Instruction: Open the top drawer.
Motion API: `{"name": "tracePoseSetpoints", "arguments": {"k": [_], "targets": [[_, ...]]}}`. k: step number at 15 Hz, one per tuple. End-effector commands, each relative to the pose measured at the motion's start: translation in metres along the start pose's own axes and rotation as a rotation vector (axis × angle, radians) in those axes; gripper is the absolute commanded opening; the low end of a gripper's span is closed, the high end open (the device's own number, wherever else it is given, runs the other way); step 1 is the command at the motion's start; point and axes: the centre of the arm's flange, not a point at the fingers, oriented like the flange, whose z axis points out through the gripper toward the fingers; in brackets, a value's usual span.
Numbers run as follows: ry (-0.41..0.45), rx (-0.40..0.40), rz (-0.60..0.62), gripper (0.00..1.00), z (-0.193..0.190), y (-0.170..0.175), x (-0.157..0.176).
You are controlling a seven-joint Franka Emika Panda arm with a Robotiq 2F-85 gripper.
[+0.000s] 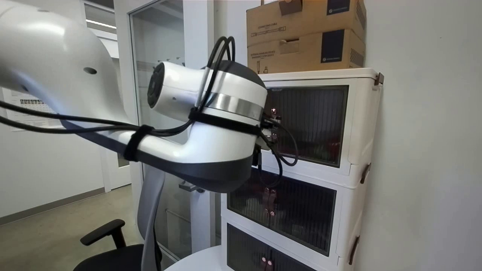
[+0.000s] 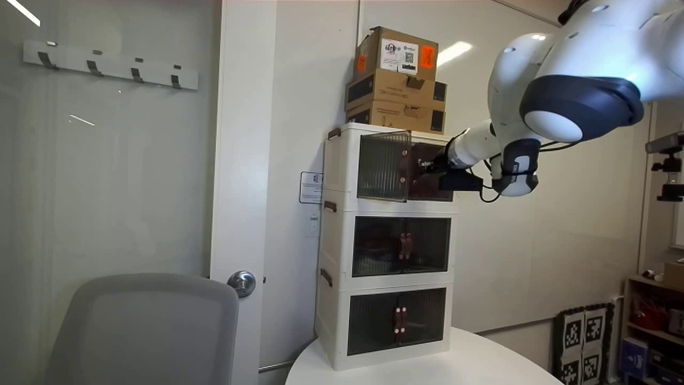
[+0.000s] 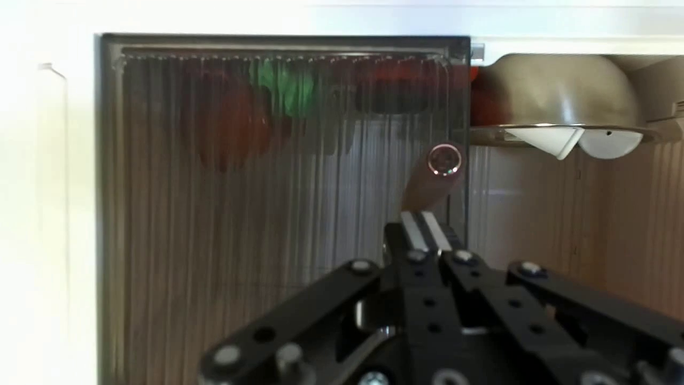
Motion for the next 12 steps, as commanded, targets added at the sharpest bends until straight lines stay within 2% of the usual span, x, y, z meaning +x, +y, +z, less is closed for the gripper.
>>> {"name": "tracePoseSetpoints", "arguments": {"k": [1,2,6,9,10,11,12], "targets": [[-0.133,-0.039,0.069,0.0,0.02,0.069,-0.016],[-0.154,-0.039,0.079,0.0,0.012,0.075,-0.021],[-0.274,-0.13,0.122,0.0,-0.017,0.115,-0.059],[-0.33,-0.158,0.161,0.03,-0.035,0.127,-0.076],[-0.338,-0.149,0.18,0.28,-0.04,0.127,-0.08],[-0.346,-0.14,0.192,0.28,-0.045,0.128,-0.08],[-0.345,-0.134,0.2,0.35,-0.049,0.128,-0.08]]}}
